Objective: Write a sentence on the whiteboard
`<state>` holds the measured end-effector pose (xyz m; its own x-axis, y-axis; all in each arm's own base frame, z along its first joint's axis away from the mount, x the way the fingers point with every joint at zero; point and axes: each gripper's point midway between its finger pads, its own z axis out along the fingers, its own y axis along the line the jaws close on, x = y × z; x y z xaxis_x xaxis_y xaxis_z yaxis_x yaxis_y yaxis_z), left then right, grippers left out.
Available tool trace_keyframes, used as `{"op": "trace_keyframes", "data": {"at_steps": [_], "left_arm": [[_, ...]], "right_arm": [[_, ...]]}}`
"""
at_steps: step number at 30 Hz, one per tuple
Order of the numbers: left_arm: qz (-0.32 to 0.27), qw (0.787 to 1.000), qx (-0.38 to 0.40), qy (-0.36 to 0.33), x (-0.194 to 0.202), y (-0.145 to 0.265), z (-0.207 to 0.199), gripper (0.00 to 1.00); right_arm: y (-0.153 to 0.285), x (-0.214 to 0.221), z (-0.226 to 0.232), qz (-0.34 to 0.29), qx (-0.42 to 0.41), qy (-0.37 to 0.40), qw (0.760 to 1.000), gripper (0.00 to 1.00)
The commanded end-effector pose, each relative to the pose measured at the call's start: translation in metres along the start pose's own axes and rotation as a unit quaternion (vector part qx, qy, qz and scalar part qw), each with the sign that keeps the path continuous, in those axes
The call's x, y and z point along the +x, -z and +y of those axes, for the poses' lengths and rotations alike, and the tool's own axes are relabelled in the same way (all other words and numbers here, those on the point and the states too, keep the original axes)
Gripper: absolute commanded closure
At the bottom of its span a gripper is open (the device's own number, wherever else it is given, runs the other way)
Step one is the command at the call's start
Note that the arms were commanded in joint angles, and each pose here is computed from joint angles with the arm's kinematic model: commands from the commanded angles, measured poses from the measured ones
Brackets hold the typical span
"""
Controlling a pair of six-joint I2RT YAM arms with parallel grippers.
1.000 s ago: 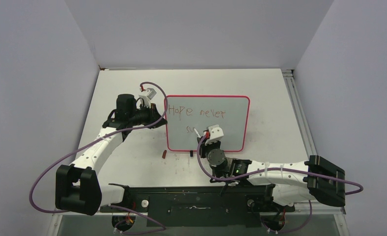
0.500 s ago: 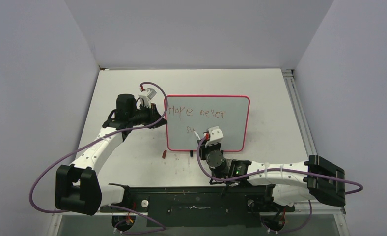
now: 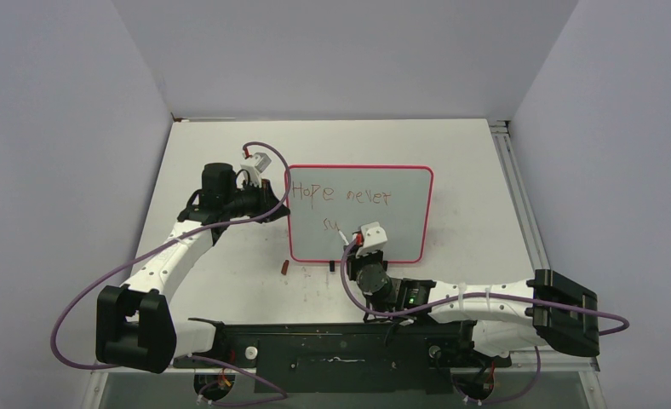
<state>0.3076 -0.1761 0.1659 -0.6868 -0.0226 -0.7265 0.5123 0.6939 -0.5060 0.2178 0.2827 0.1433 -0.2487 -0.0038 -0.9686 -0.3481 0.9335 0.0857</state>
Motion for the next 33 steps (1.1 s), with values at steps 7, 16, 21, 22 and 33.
{"op": "trace_keyframes", "data": {"at_steps": [7, 16, 21, 22, 33], "left_arm": [[-0.021, 0.999, 0.026, -0.021, -0.015, 0.003, -0.015, 0.97], [-0.020, 0.999, 0.025, -0.021, -0.014, 0.003, -0.015, 0.97], [-0.020, 0.999, 0.025, -0.020, -0.014, 0.003, -0.015, 0.97], [-0.019, 0.999, 0.025, -0.020, -0.014, 0.003, -0.015, 0.97], [-0.020, 0.999, 0.024, -0.022, -0.014, 0.003, -0.015, 0.97]], "right_arm": [[0.016, -0.038, 0.011, -0.048, -0.014, -0.006, 0.999, 0.95], [0.012, -0.053, 0.009, -0.069, 0.005, -0.009, 0.998, 0.95], [0.005, -0.056, 0.010, -0.075, 0.003, -0.014, 0.997, 0.95], [0.003, -0.056, 0.010, -0.076, 0.003, -0.015, 0.997, 0.95], [-0.005, -0.053, 0.008, -0.075, 0.002, -0.016, 0.997, 0.95]]}}
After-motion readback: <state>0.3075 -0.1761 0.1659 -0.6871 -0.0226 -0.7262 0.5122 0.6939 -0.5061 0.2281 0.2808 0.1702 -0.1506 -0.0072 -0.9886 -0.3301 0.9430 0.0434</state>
